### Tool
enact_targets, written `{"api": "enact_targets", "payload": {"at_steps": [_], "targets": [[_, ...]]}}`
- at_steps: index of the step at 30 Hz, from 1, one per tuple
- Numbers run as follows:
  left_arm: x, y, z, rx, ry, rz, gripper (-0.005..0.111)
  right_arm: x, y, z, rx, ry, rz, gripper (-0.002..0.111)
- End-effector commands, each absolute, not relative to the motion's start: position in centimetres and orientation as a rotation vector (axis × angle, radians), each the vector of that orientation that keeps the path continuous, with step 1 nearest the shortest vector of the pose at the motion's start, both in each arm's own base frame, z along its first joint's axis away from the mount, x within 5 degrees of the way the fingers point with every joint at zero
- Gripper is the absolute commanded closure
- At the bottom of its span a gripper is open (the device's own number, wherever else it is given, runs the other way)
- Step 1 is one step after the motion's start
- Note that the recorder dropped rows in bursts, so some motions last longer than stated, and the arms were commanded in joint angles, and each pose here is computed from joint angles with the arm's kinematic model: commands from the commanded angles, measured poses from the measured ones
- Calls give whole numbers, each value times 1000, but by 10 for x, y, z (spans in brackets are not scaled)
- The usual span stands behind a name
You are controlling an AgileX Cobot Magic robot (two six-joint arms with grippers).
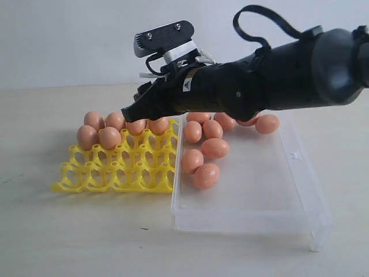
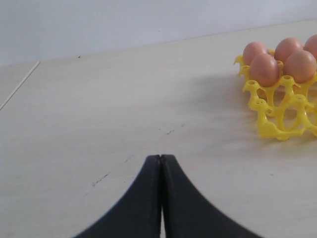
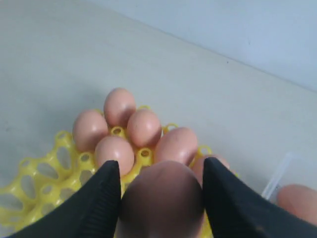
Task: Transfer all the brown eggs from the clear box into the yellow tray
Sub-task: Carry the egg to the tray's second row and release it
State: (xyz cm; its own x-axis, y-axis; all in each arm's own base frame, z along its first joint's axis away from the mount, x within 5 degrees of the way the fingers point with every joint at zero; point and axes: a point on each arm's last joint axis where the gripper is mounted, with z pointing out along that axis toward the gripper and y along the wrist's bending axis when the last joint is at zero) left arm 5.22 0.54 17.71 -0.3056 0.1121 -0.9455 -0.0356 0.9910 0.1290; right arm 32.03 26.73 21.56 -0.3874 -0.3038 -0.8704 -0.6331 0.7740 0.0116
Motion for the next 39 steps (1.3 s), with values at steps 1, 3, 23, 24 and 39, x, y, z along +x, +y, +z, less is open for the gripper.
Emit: {"api": "enact_targets", "payload": {"at_steps": [1,3,23,24,39], "targets": [[52,5,179,55,1863,136,107,331,280,198,-649,1938,468,108],[52,5,179,55,1863,136,107,337,288,188,-646,1952,477,108],[52,5,179,55,1863,136,107,373,335,151,-717,1993,465,108],[52,5,179,55,1863,136,107,373,334,150,-716,1995,463,108],[52,5,179,55,1863,136,107,384,322,142,-694,2029,435,108]]}}
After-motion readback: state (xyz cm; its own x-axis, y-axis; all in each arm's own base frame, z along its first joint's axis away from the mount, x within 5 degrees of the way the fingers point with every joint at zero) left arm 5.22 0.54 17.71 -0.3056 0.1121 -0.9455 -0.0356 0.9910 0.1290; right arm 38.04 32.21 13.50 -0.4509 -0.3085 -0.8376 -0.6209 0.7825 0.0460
